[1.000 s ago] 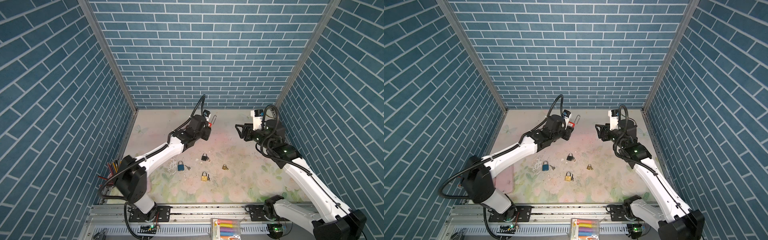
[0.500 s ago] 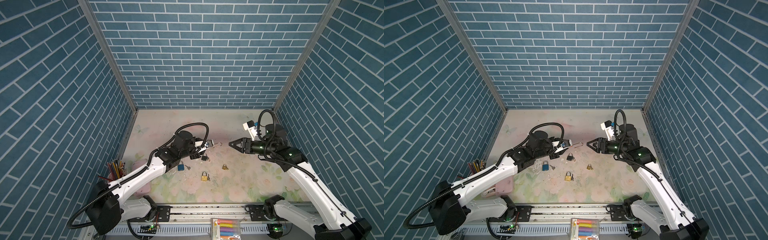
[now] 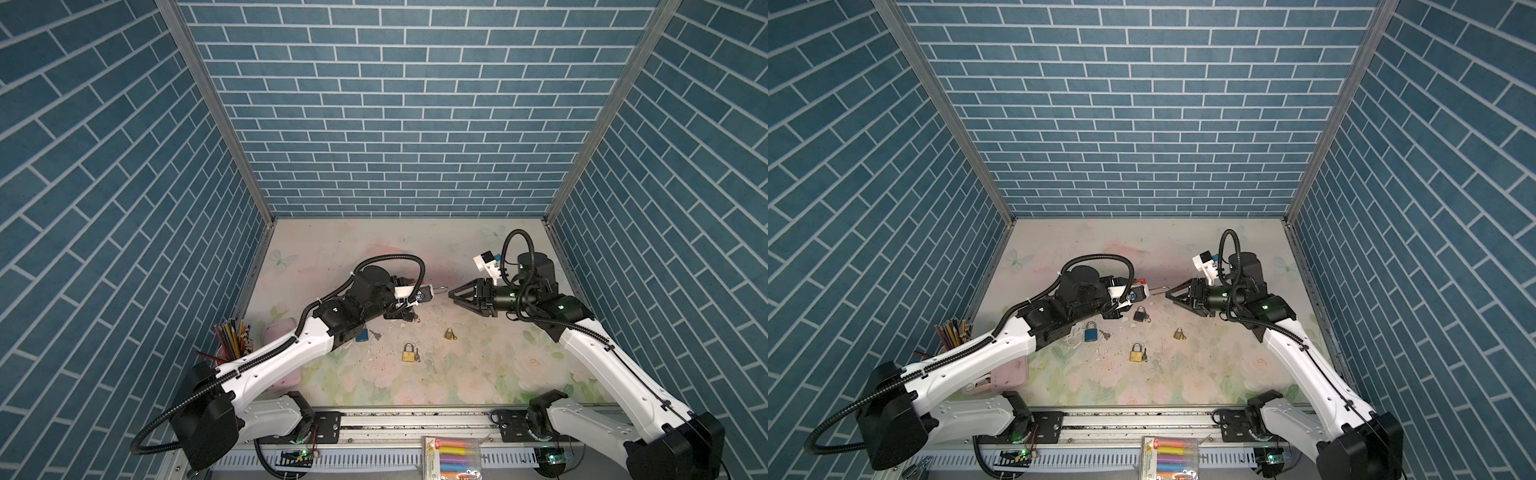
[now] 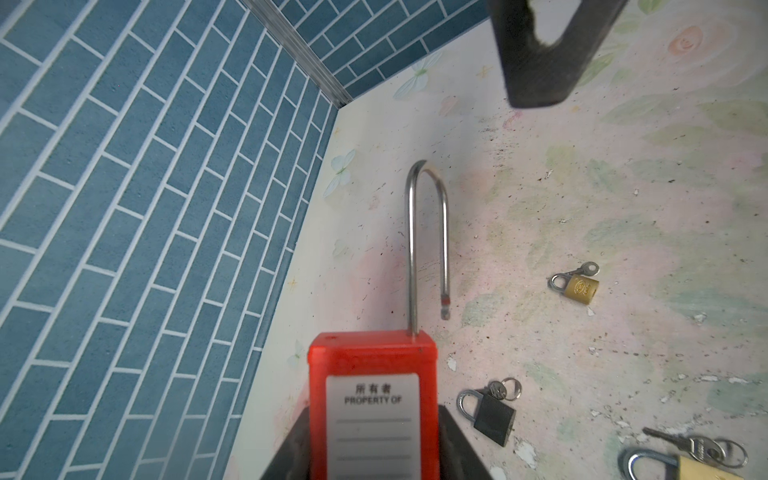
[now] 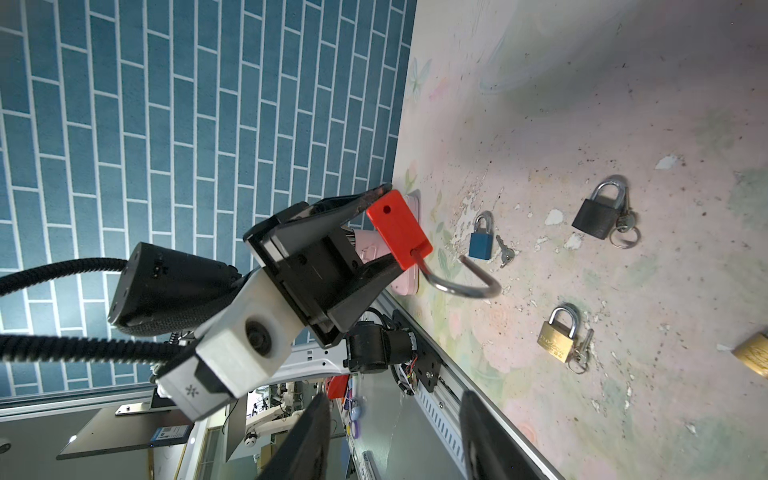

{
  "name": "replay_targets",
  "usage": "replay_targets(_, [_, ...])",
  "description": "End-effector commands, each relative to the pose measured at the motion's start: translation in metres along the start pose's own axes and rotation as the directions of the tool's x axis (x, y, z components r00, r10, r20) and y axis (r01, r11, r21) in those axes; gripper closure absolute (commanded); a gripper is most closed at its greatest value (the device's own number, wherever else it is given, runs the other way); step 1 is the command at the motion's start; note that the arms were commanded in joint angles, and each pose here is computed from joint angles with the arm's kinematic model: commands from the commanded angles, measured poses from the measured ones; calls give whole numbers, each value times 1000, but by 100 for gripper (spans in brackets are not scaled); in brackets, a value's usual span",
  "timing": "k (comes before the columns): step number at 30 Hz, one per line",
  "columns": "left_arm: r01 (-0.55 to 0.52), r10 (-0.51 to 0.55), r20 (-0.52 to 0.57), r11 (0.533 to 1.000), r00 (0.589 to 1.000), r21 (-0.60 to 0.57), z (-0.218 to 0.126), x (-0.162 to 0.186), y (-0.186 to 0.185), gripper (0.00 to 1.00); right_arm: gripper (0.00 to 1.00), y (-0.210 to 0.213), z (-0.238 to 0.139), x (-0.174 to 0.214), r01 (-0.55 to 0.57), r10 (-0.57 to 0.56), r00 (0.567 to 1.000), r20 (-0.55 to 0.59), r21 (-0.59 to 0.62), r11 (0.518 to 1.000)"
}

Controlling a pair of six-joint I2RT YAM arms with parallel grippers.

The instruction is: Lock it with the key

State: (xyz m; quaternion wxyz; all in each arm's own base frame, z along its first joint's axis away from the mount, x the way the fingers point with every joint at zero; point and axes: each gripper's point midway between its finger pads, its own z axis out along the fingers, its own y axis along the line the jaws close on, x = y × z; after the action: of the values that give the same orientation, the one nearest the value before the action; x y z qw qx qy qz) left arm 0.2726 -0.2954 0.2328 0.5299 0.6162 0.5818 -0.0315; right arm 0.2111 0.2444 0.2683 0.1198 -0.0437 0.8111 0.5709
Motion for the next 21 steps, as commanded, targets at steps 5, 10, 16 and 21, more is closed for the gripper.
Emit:
replay_targets(5, [-47, 48, 26, 999, 999, -17, -2, -13, -2, 100, 54, 3, 9, -12, -7, 7, 1000, 3, -36, 999])
replay_targets(10, [-60, 60, 32, 998, 998, -6, -2, -16, -6, 100, 59, -1, 12, -16, -4, 4, 1000, 13, -29, 1000])
replay_targets(16, [-45, 43, 62, 999, 997, 25, -4, -23, -11, 100, 70, -5, 14, -19, 10, -10, 1000, 23, -14, 1000])
replay_targets(21, [-25, 15, 86, 993, 996, 117, -5, -26, -27, 100, 86, -9, 12, -24, 80, -81, 996, 47, 29, 996])
